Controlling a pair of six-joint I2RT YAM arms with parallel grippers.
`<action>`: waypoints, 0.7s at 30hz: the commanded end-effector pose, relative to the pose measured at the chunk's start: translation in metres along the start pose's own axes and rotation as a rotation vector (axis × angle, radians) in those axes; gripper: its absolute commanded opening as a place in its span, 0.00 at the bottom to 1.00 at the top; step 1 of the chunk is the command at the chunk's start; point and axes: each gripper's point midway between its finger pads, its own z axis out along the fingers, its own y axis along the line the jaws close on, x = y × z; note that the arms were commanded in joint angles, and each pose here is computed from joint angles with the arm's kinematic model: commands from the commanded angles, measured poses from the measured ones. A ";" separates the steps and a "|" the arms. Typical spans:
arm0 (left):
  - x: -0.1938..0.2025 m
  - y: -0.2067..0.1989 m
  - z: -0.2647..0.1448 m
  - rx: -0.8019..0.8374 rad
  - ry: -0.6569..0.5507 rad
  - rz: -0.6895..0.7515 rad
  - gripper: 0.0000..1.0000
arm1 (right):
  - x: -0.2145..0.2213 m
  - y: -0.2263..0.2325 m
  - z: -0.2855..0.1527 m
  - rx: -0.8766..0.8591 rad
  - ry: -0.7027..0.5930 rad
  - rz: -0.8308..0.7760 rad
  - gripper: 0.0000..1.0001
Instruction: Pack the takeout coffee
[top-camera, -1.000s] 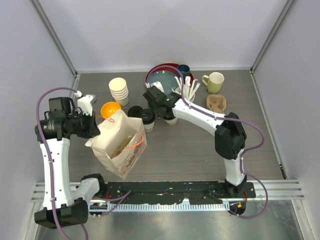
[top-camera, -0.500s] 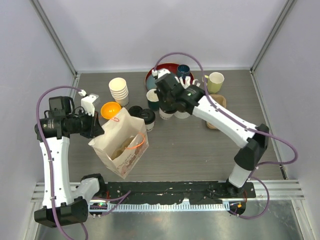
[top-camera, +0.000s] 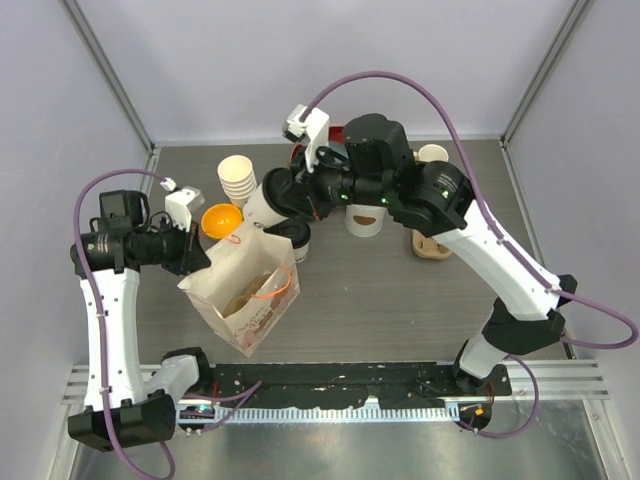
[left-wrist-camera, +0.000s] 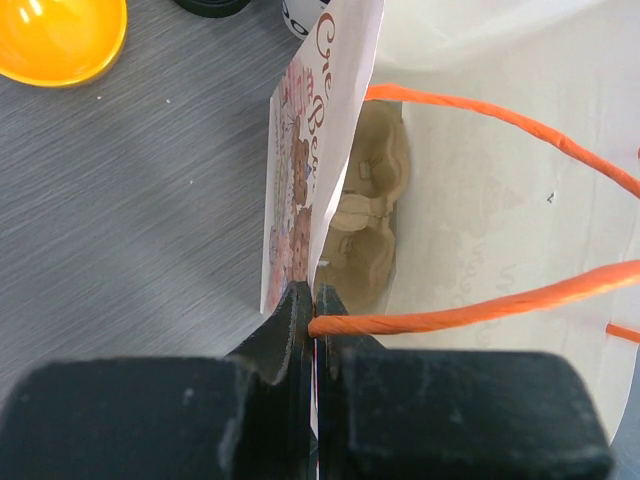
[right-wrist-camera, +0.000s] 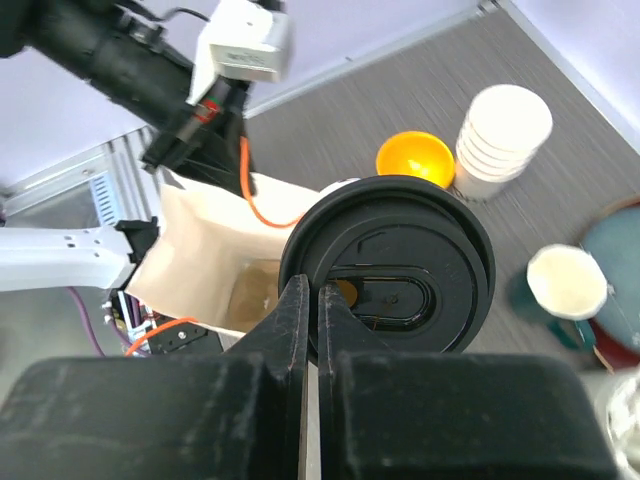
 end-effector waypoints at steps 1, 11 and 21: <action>0.013 -0.016 -0.009 0.041 0.054 -0.072 0.00 | 0.008 0.041 0.018 -0.224 0.047 -0.121 0.01; 0.009 -0.008 -0.006 0.001 0.046 -0.102 0.00 | 0.043 0.059 0.031 -0.357 0.160 -0.240 0.01; 0.008 -0.008 -0.005 0.006 0.034 -0.078 0.00 | 0.096 0.050 0.070 -0.379 0.281 -0.371 0.01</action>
